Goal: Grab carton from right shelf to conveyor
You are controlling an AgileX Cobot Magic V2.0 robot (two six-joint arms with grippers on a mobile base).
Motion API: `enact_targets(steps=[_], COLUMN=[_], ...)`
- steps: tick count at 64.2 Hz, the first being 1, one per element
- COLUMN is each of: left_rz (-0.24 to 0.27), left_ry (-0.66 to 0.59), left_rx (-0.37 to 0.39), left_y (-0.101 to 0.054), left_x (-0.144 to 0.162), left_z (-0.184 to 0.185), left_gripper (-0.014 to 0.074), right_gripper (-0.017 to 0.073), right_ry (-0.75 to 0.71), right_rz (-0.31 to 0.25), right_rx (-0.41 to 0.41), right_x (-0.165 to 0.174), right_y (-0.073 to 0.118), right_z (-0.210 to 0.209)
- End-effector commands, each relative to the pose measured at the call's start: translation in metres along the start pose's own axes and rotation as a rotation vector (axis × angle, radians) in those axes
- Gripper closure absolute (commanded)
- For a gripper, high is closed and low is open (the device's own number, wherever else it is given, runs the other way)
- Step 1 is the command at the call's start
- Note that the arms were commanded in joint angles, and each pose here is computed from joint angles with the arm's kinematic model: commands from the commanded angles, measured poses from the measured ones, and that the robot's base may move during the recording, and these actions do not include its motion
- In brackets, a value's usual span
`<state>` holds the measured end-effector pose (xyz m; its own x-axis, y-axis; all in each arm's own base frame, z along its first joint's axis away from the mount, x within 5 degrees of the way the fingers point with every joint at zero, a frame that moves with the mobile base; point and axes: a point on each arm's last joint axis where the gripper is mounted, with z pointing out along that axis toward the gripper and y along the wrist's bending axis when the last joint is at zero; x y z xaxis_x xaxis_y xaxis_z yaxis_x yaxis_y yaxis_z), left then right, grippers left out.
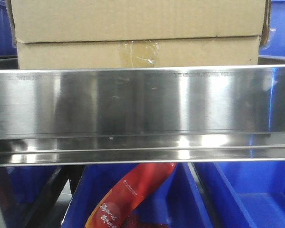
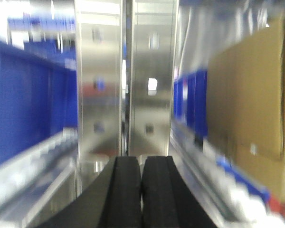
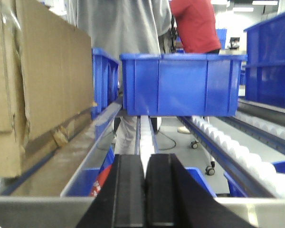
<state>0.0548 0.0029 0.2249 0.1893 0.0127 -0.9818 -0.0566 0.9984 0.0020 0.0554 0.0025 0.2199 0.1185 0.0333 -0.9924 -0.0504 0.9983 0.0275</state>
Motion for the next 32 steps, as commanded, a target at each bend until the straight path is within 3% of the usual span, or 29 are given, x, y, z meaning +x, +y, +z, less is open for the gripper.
enact_targets(steps=[1,9,18,22,32], left_rz=[-0.002,-0.002,0.001,0.000,-0.001], left_ry=[-0.073,-0.074,0.030,0.053,0.105], left_rx=[-0.004,-0.012,-0.027,-0.031,-0.035], left_y=[0.000,0.001,0.002,0.003,0.003], left_x=[-0.023,-0.067,-0.114,-0.136,-0.163], left_z=[-0.001,-0.008,-0.014,-0.014,-0.001], left_gripper=[0.0596,0.0596,0.0566,0.0505,0.0259], right_gripper=[0.0628,0.0628,0.0577,0.0494,0.0163], right_ry=[-0.094,-0.139,-0.125,-0.124,-0.100], right_rz=[0.002,0.001,-0.002,-0.002,-0.002], right_rx=[-0.002,-0.019,-0.031,-0.033,-0.033], right_x=[-0.026,-0.072,-0.114,-0.129,-0.147], right_y=[0.001,0.003,0.005,0.006,0.007], right_z=[-0.003,-0.013,-0.014,-0.012,0.001])
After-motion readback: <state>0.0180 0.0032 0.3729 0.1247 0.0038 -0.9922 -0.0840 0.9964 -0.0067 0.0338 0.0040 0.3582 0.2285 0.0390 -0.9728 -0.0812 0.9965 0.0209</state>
